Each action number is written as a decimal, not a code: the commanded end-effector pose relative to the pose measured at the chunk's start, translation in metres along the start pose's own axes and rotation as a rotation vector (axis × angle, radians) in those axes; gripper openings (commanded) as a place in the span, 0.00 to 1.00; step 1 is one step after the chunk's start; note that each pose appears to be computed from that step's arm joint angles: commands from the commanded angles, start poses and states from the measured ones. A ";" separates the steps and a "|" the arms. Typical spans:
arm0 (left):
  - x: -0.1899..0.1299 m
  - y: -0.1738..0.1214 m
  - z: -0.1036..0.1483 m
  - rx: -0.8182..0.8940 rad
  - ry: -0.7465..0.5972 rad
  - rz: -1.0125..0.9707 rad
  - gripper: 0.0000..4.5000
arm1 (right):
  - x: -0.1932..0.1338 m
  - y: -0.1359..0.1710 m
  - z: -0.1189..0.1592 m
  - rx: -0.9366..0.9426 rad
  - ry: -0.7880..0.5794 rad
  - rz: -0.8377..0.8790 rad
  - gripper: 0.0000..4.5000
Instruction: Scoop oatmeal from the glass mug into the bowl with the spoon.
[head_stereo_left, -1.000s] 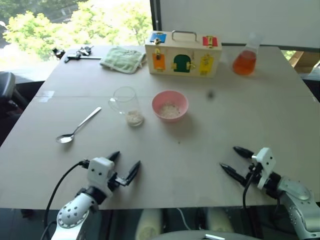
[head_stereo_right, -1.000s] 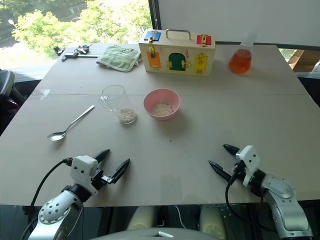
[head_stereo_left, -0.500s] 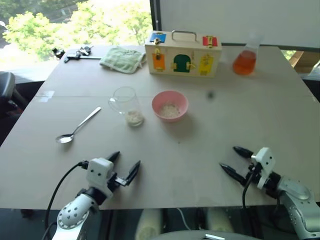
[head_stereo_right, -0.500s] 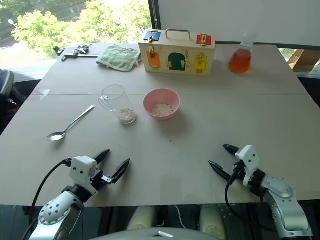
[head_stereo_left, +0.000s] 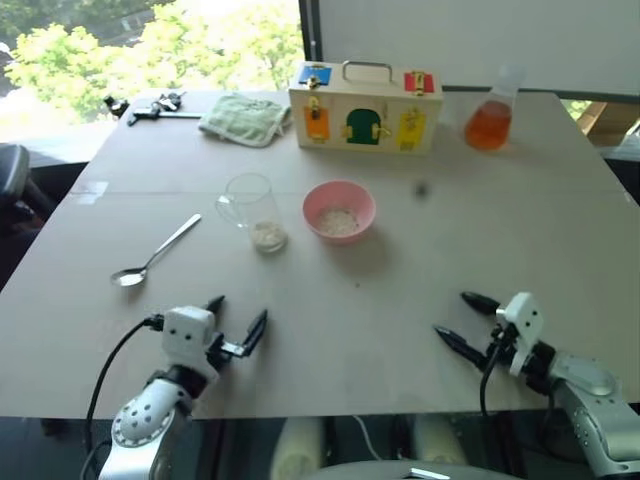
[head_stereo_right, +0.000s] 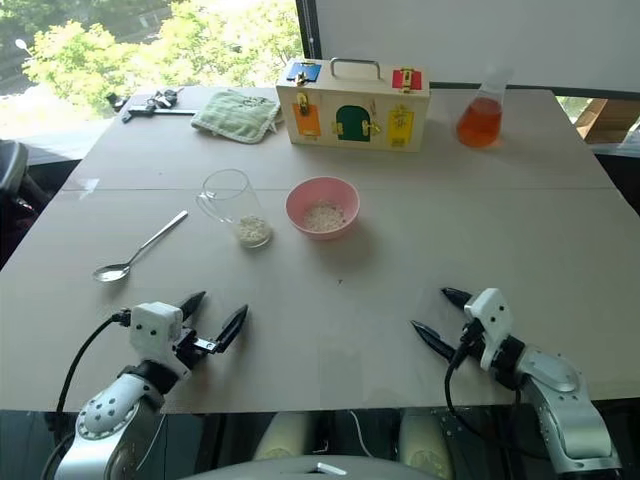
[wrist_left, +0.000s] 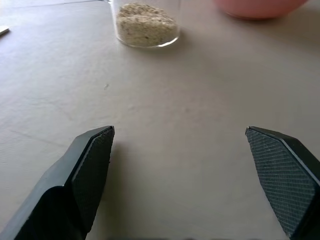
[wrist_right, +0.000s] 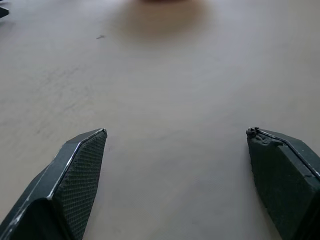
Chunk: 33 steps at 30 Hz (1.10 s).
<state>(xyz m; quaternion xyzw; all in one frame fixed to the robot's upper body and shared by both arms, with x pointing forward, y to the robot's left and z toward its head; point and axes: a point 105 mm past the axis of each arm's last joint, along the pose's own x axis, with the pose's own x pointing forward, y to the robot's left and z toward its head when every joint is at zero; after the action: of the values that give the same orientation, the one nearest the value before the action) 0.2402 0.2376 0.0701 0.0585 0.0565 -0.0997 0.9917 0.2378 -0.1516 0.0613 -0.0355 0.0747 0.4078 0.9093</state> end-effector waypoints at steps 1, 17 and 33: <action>0.005 0.040 0.019 0.094 0.002 0.110 0.99 | 0.016 0.022 0.039 0.010 -0.104 0.105 1.00; 0.050 0.154 0.049 0.455 0.379 0.060 0.99 | 0.044 0.066 0.103 -0.038 -0.216 0.308 1.00; 0.039 0.166 -0.007 0.219 0.678 -0.064 0.26 | 0.045 0.065 0.107 -0.056 -0.221 0.292 1.00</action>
<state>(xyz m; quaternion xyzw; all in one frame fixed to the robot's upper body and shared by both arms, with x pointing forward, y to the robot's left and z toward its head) 0.3334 0.3776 0.1145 0.2217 0.2882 -0.1282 0.9227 0.2326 -0.0642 0.1453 0.0041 -0.0047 0.5340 0.8455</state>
